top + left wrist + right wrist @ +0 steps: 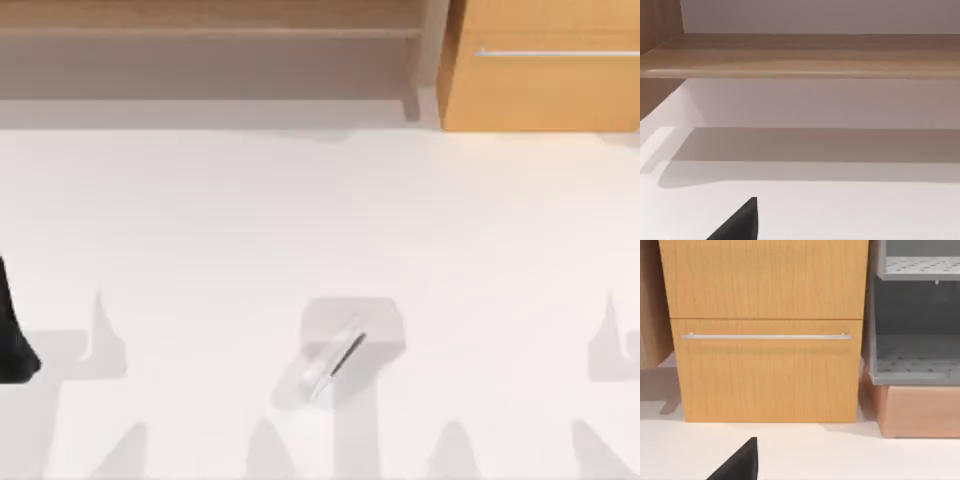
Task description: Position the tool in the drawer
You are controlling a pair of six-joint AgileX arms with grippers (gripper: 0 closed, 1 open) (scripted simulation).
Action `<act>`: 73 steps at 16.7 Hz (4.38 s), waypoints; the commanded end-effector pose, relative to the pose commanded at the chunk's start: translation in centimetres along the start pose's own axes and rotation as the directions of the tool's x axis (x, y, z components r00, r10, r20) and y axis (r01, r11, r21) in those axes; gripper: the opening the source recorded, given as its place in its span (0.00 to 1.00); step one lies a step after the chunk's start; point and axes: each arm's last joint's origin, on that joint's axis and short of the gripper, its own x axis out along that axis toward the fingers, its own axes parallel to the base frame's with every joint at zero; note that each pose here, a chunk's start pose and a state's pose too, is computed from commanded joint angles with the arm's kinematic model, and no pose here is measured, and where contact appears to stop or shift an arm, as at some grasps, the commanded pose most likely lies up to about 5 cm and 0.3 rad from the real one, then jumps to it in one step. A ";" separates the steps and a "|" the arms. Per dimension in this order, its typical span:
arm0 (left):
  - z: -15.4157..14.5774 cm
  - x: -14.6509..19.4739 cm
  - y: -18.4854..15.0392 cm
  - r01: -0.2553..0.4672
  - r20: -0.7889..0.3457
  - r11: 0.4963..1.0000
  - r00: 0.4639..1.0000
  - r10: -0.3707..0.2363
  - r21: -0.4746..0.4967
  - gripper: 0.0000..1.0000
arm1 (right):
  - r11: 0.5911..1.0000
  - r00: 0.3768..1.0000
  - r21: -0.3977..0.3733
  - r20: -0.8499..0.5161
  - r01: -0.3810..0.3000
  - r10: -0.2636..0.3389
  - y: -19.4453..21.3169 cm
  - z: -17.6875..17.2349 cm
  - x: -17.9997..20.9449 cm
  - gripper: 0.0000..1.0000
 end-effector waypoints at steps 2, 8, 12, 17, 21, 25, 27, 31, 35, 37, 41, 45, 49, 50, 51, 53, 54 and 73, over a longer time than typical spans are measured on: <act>0.0 0.0 0.0 0.000 0.000 1.000 1.000 0.000 0.000 1.00 | 1.000 1.000 0.000 0.000 0.000 0.000 0.0 0.0 0.0 1.00; 0.0 0.0 0.0 0.000 0.000 1.000 1.000 0.000 0.000 1.00 | 0.989 0.999 -0.147 0.029 -0.016 0.020 0.3 2.9 0.9 1.00; 0.0 0.0 0.0 0.000 0.000 1.000 1.000 0.000 0.000 1.00 | 0.937 0.999 -0.349 0.033 -0.009 0.022 0.7 6.0 3.7 1.00; 0.0 0.0 0.0 0.000 0.000 1.000 1.000 0.000 0.000 1.00 | 0.776 1.000 -0.630 0.026 0.006 0.013 1.7 8.3 10.6 1.00; 0.0 0.0 0.0 0.000 0.000 1.000 1.000 0.000 0.000 1.00 | 0.574 1.000 -0.819 0.018 0.012 0.006 3.1 7.1 17.7 1.00; 0.0 0.0 0.0 0.000 0.000 1.000 1.000 0.000 0.000 1.00 | 0.346 1.000 -0.938 0.009 0.009 0.000 4.7 2.9 24.0 1.00; 0.0 0.0 0.0 0.000 0.000 1.000 1.000 0.000 0.000 1.00 | 0.239 1.000 -0.971 0.006 0.006 -0.002 5.5 0.3 26.3 1.00; 0.0 0.0 0.0 0.000 0.000 1.000 1.000 0.000 0.000 1.00 | 0.072 1.000 -0.997 0.001 0.002 -0.007 6.6 -4.7 29.1 1.00; 0.0 0.0 0.0 0.000 0.000 1.000 1.000 0.000 0.000 1.00 | 0.000 1.000 -1.000 0.000 0.000 -0.010 7.1 -7.1 30.0 1.00; 0.0 0.0 0.0 0.000 0.000 1.000 1.000 0.000 0.000 1.00 | 0.000 1.000 -1.000 0.000 0.000 -0.010 7.1 -7.1 30.0 1.00; 0.0 0.0 0.0 0.000 0.000 1.000 1.000 0.000 0.000 1.00 | 0.001 1.000 -1.000 -0.003 -0.003 -0.013 6.9 -7.1 30.0 1.00; 0.0 0.0 0.0 0.000 0.000 1.000 1.000 0.000 0.000 1.00 | 0.000 1.000 -1.000 0.000 0.000 -0.010 7.0 -7.1 31.6 1.00; 0.0 0.0 0.0 0.000 0.000 1.000 1.000 0.000 0.000 1.00 | 0.000 1.000 -1.000 0.000 0.000 -0.010 7.0 -7.1 32.5 1.00; 0.0 0.0 0.0 0.000 0.000 1.000 1.000 0.000 0.000 1.00 | 0.000 1.000 -1.000 0.000 0.000 -0.010 7.0 -7.1 32.5 1.00; 0.0 0.0 0.0 0.000 0.000 1.000 1.000 0.000 0.000 1.00 | 0.000 1.000 -1.000 0.000 0.000 -0.010 7.0 -7.1 32.5 1.00; 0.0 0.0 0.0 0.000 0.000 1.000 1.000 0.000 0.000 1.00 | 0.000 1.000 -1.000 0.000 0.000 -0.010 7.0 -7.1 32.5 0.85; 0.0 0.0 0.0 0.000 0.000 1.000 1.000 0.000 0.000 1.00 | 0.000 1.000 -1.000 0.000 0.000 -0.010 7.0 -7.1 32.5 0.77; 0.0 0.0 0.0 0.000 0.000 1.000 1.000 0.000 0.000 1.00 | 0.002 1.000 -1.000 -0.005 -0.005 -0.008 7.2 -7.2 32.5 0.00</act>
